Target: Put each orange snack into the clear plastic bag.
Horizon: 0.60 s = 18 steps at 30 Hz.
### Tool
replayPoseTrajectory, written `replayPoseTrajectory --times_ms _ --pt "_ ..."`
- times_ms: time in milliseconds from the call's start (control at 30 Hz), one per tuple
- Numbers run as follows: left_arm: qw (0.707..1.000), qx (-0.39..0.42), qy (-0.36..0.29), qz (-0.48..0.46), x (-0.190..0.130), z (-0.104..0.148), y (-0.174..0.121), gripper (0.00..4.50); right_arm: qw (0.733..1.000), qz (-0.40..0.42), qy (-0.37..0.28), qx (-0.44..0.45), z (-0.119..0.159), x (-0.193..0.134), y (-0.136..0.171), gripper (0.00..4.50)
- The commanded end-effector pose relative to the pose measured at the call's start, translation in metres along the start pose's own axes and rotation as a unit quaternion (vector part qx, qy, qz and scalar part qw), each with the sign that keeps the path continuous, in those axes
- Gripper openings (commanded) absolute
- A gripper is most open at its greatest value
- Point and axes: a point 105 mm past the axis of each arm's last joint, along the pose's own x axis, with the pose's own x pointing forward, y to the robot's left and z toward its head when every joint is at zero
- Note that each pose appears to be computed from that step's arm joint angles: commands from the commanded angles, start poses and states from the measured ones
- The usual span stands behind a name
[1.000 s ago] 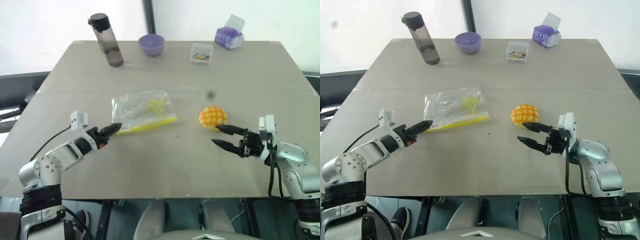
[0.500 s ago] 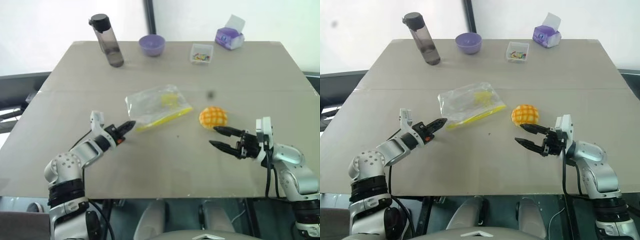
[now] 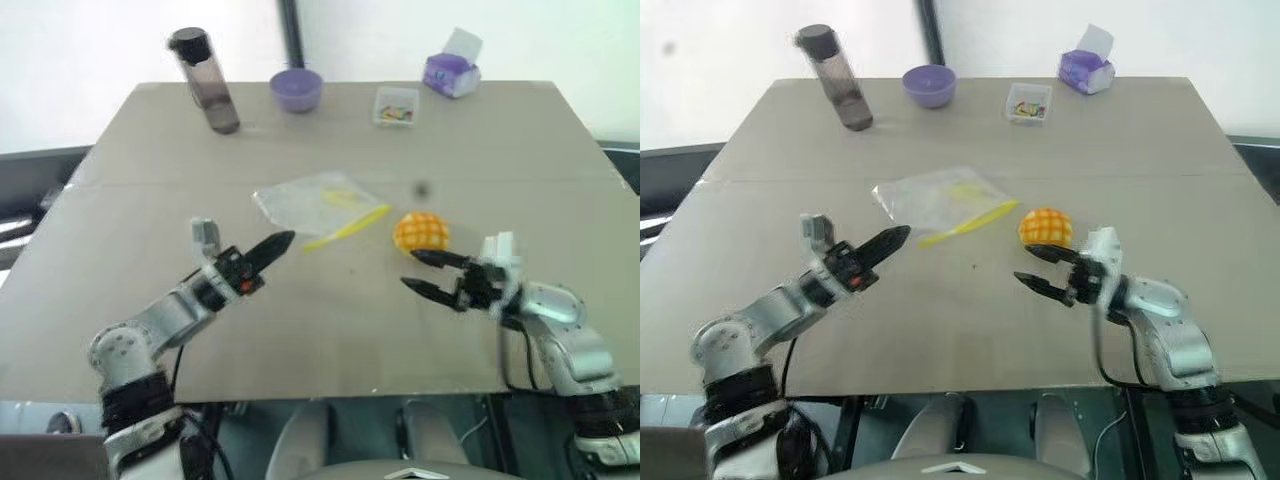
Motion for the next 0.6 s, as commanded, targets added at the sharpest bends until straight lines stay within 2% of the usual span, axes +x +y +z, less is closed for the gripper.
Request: replayPoseTrajectory --times_ms 33,133,267,400,467,533,600 --pt "0.999 -0.008 0.019 -0.033 -0.002 -0.009 -0.021 0.07 0.993 -0.021 0.064 -0.099 -0.010 0.016 -0.006 2.37" --pt "0.998 -0.028 0.038 -0.032 -0.006 -0.020 -0.025 0.07 0.992 -0.056 0.023 -0.109 0.001 0.040 -0.018 2.37" --pt "0.999 -0.024 0.042 0.000 -0.005 -0.026 -0.016 0.07 0.987 -0.068 0.041 -0.141 -0.008 0.061 -0.027 2.37" --pt "0.990 0.047 -0.006 0.129 -0.007 -0.009 0.023 0.07 0.986 -0.078 0.035 -0.144 -0.008 0.060 -0.034 2.37" --pt "0.982 0.097 -0.025 0.163 -0.006 -0.002 0.032 0.07 0.987 -0.073 0.027 -0.140 -0.009 0.059 -0.032 2.37" --pt "0.982 0.099 -0.033 0.158 -0.003 -0.003 0.032 0.07 0.988 -0.061 0.019 -0.141 -0.009 0.059 -0.026 2.37" --pt "0.981 0.099 -0.037 0.162 -0.002 -0.006 0.034 0.59 0.988 -0.063 0.014 -0.144 -0.009 0.058 -0.024 2.37"
